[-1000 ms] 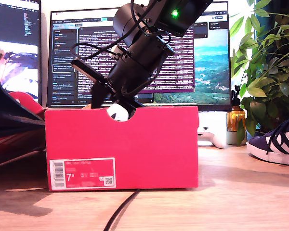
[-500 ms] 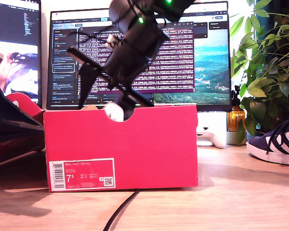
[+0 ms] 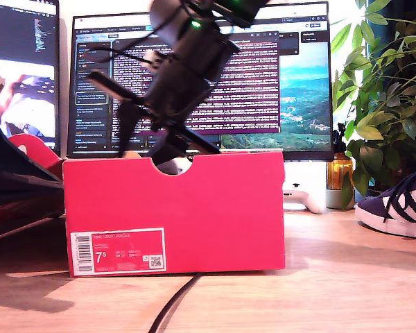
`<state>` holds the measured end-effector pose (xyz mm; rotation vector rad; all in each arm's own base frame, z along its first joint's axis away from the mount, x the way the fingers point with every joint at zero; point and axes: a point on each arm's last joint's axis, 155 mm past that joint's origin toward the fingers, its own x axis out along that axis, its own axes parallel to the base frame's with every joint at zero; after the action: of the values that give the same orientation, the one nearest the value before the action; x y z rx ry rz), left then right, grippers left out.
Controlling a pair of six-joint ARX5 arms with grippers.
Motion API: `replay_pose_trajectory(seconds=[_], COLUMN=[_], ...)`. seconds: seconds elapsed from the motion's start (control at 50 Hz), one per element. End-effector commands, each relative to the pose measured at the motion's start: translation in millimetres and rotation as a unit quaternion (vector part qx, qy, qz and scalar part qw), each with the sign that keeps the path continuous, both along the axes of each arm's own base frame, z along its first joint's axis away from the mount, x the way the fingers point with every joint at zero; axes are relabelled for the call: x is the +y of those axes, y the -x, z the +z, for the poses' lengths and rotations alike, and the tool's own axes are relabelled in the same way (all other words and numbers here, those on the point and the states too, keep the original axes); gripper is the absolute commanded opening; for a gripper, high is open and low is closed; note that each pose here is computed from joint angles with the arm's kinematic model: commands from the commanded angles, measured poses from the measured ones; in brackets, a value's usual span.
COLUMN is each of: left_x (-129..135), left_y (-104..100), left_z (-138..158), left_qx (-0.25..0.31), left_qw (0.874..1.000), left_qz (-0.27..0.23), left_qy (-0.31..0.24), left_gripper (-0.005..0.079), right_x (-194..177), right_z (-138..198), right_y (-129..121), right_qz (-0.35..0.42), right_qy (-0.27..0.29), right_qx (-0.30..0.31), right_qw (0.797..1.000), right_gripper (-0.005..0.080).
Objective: Pack the blue shoes by picking the first shoe and placing it inside the red shoebox, left side, then picking and rotating the second shoe and placing it in the shoebox
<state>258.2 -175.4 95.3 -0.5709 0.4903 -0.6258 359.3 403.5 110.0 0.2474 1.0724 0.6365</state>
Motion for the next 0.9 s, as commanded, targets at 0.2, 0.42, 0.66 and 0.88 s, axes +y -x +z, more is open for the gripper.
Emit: replay_pose_trajectory(seconds=[0.2,0.42,0.66,0.88], left_x=[3,3,3,4], left_y=[6,7,7,8], left_z=[-17,-19,-19,-22], left_qx=[0.023,0.027,0.027,0.032], left_qw=[1.000,0.999,0.999,0.999], left_qz=[0.001,0.001,0.001,0.001], left_qy=[-0.016,-0.017,-0.017,-0.019], left_gripper=[-0.0019,-0.0020,-0.0019,-0.0019], right_x=[-5,-20,-46,-90], right_z=[15,31,50,54], right_y=[-1,1,9,10], right_qz=[0.016,0.033,0.050,0.019], right_qy=[0.017,0.052,0.079,0.119], right_qx=[-0.009,0.000,0.037,0.086], right_qw=[1.000,0.998,0.995,0.989], right_gripper=[0.0391,0.0391,0.0391,0.0391])
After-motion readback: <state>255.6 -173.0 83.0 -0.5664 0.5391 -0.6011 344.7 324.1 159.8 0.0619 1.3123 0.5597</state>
